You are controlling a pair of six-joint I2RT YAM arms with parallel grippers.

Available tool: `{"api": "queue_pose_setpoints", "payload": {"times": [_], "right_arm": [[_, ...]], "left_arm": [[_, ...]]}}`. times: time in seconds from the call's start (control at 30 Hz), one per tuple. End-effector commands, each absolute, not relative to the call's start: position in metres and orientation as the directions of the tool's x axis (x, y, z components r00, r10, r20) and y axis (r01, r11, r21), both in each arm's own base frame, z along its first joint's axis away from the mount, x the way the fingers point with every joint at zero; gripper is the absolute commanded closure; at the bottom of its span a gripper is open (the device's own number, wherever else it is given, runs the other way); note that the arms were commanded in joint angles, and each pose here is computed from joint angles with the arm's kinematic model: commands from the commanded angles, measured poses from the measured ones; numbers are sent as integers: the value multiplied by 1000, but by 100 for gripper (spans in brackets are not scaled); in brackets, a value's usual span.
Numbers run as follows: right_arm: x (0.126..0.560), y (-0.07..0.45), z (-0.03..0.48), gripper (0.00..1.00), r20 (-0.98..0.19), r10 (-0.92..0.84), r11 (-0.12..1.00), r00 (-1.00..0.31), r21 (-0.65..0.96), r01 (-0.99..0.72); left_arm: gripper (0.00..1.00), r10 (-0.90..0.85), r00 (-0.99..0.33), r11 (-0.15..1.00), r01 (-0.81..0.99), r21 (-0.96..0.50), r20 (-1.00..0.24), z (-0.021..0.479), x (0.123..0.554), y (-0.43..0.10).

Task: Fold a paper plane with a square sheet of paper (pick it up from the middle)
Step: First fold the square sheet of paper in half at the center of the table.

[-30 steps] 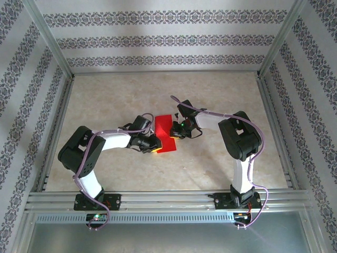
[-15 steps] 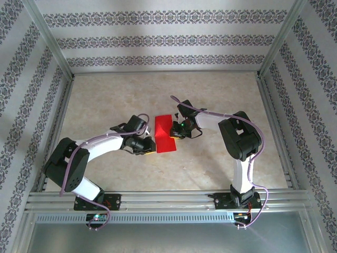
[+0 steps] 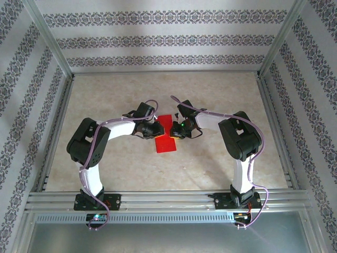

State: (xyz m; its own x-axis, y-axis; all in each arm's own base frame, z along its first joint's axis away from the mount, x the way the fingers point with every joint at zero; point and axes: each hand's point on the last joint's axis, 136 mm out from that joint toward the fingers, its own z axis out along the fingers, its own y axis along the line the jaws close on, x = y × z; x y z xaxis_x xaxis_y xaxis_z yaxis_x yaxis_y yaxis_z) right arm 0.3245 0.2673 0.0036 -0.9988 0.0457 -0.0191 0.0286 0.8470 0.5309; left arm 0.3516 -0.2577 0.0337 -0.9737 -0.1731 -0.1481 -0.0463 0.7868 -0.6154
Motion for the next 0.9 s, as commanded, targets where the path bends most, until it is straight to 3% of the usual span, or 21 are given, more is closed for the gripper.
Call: {"api": "queue_pose_setpoints", "payload": {"times": [0.0, 0.33, 0.53, 0.87], "right_arm": [[260, 185, -81, 85, 181, 116, 982, -976, 129, 141], [254, 176, -84, 85, 189, 112, 987, -976, 94, 132], [253, 174, -84, 85, 190, 112, 988, -975, 87, 131], [252, 173, -86, 85, 202, 114, 988, -973, 80, 132]], "left_arm": [[83, -214, -965, 774, -71, -629, -154, 27, 367, -249], [83, -282, -952, 807, -170, -566, -116, 1, 368, -206], [83, -306, -942, 812, -180, -554, -141, 11, 382, -182], [83, -258, -916, 710, 35, -703, -306, 83, 398, -232]]}}
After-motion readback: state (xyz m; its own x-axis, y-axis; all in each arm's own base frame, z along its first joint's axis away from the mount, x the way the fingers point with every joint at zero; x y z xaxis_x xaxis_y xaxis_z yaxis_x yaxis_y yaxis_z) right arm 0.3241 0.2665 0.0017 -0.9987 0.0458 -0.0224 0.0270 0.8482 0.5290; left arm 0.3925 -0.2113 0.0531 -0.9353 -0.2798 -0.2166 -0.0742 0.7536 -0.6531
